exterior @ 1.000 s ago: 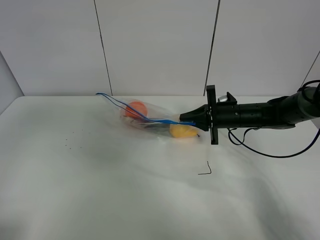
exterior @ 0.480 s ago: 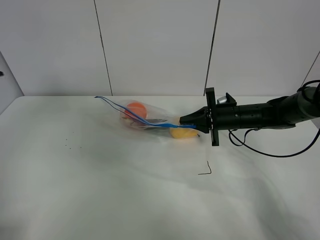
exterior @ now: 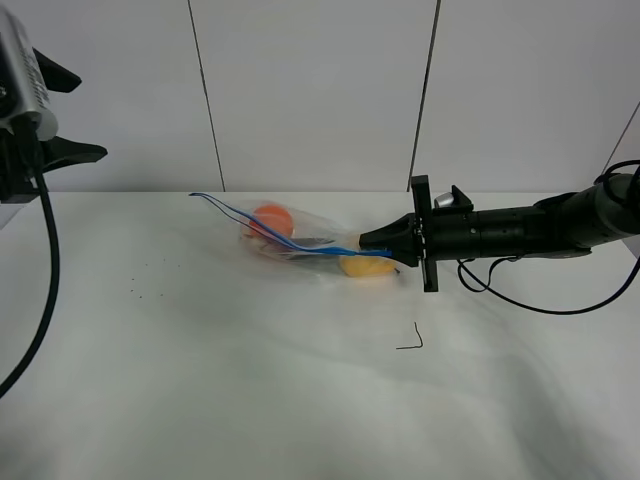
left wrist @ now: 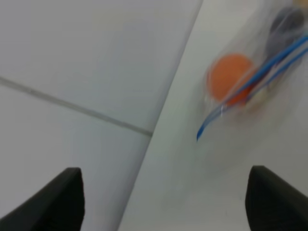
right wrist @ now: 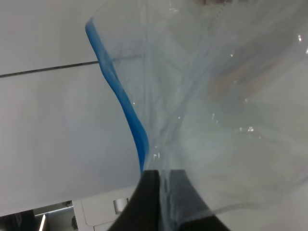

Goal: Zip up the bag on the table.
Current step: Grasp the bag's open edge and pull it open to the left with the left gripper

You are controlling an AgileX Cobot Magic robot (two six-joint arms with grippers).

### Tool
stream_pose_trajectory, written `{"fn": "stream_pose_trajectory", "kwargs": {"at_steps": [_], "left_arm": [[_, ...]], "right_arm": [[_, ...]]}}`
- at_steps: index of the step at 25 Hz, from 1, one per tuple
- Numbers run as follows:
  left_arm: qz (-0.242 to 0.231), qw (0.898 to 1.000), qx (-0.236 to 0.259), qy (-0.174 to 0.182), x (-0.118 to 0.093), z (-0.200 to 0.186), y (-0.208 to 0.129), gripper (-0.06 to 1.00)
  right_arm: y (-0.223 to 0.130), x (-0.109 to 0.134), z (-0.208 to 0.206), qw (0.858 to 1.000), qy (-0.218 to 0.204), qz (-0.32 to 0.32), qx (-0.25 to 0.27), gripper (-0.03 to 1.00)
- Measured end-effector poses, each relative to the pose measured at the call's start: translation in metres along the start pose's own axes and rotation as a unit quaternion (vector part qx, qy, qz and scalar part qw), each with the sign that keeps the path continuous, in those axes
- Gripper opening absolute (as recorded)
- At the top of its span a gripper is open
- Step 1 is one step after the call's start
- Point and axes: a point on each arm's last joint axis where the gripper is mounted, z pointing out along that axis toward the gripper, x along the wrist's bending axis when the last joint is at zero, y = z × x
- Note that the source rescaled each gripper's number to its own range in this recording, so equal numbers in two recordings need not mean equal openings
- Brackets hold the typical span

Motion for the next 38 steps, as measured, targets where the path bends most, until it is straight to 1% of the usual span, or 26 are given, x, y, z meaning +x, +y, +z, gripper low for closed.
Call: {"fn": "stream_pose_trajectory", "kwargs": {"at_steps": [4, 7, 10, 12, 16, 19, 23, 26, 29, 35, 38], "left_arm": [[0.027, 0.998, -0.050, 0.006, -0.008, 0.006, 0.031, 0.88], [0.034, 0.995, -0.089, 0.004, -0.018, 0.014, 0.056, 0.88], [0.049, 0.992, -0.118, -0.020, -0.035, 0.030, 0.078, 0.88], [0.062, 0.988, -0.135, -0.042, -0.050, 0.042, 0.093, 0.88], [0.083, 0.982, -0.153, -0.077, -0.081, 0.069, 0.117, 0.86], [0.098, 0.978, -0.159, -0.092, -0.104, 0.086, 0.131, 0.85], [0.113, 0.975, -0.164, -0.098, -0.131, 0.104, 0.146, 0.84], [0.107, 0.976, -0.161, -0.098, -0.150, 0.118, 0.154, 0.84], [0.087, 0.980, -0.158, -0.082, -0.163, 0.128, 0.161, 0.84], [0.091, 0.984, -0.139, -0.067, -0.183, 0.150, 0.158, 0.84], [0.092, 0.987, -0.126, -0.048, -0.190, 0.163, 0.154, 0.84]], "right_arm": [[0.000, 0.000, 0.000, 1.000, 0.000, 0.000, 0.000, 0.00], [0.000, 0.000, 0.000, 1.000, 0.000, 0.000, 0.000, 0.00], [0.000, 0.000, 0.000, 1.000, 0.000, 0.000, 0.000, 0.00], [0.000, 0.000, 0.000, 1.000, 0.000, 0.000, 0.000, 0.00], [0.000, 0.000, 0.000, 1.000, 0.001, 0.000, -0.001, 0.00], [0.000, 0.000, 0.000, 1.000, 0.001, 0.001, -0.001, 0.00], [0.000, 0.000, 0.000, 1.000, 0.002, 0.002, -0.002, 0.00], [0.000, 0.000, 0.000, 1.000, 0.002, 0.003, -0.002, 0.00], [0.000, 0.000, 0.000, 1.000, 0.002, 0.003, -0.002, 0.00], [0.000, 0.000, 0.000, 1.000, 0.002, 0.005, -0.002, 0.00], [0.000, 0.000, 0.000, 1.000, 0.002, 0.005, -0.002, 0.00]]}}
